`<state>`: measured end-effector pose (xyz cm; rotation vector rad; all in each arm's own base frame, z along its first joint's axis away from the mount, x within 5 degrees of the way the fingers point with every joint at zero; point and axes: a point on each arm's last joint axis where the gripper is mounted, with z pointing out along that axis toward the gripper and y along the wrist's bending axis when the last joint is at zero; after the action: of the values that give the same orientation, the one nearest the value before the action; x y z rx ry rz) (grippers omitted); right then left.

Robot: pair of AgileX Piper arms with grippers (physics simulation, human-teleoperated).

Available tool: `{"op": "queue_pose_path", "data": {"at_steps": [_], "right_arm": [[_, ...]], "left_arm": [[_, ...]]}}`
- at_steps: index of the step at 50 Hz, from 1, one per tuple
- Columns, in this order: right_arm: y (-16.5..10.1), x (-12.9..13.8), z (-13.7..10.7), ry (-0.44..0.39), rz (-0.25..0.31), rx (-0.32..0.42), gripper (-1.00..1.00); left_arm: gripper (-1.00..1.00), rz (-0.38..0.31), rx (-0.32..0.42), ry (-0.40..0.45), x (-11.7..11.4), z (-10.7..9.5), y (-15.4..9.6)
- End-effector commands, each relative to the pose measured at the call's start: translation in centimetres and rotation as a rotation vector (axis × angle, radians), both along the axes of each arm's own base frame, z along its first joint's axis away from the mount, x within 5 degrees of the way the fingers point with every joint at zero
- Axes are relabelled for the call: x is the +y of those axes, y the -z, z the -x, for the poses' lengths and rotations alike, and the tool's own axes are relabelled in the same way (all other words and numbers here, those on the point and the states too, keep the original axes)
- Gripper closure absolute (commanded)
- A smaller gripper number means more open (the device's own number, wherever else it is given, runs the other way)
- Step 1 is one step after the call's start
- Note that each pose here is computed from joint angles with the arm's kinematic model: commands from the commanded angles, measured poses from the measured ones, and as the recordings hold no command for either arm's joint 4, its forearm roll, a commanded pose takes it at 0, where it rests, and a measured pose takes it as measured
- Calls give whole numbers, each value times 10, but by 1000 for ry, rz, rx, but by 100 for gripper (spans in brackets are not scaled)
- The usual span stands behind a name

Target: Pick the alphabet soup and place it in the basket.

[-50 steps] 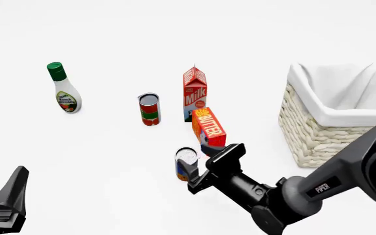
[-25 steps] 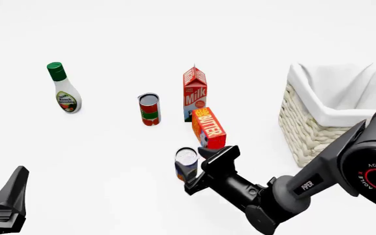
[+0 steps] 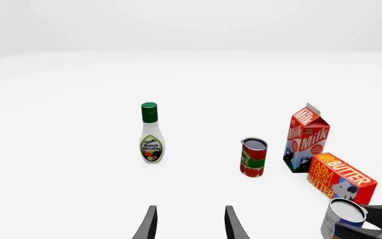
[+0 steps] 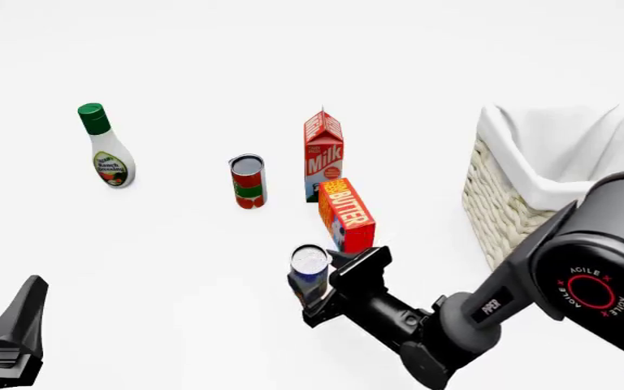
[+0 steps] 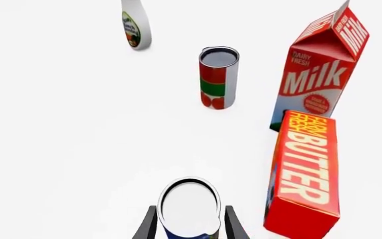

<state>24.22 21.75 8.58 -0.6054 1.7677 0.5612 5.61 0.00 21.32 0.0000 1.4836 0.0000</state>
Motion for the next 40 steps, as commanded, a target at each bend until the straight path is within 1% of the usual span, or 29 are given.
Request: {"op": "queue_pose_path", "data": {"at_steps": [1, 29, 30, 40], "right_arm": [[5, 1, -1, 1, 4, 8, -100], [14, 4, -3, 1, 10, 24, -100], [14, 4, -3, 1, 10, 24, 100], [14, 4, -1, -5, 7, 24, 100]], "left_arm": [[-100, 0, 0, 0, 0, 0, 0], [-100, 0, 0, 0, 0, 0, 0], [-100, 0, 0, 0, 0, 0, 0], [-100, 0, 0, 0, 0, 0, 0]]}}
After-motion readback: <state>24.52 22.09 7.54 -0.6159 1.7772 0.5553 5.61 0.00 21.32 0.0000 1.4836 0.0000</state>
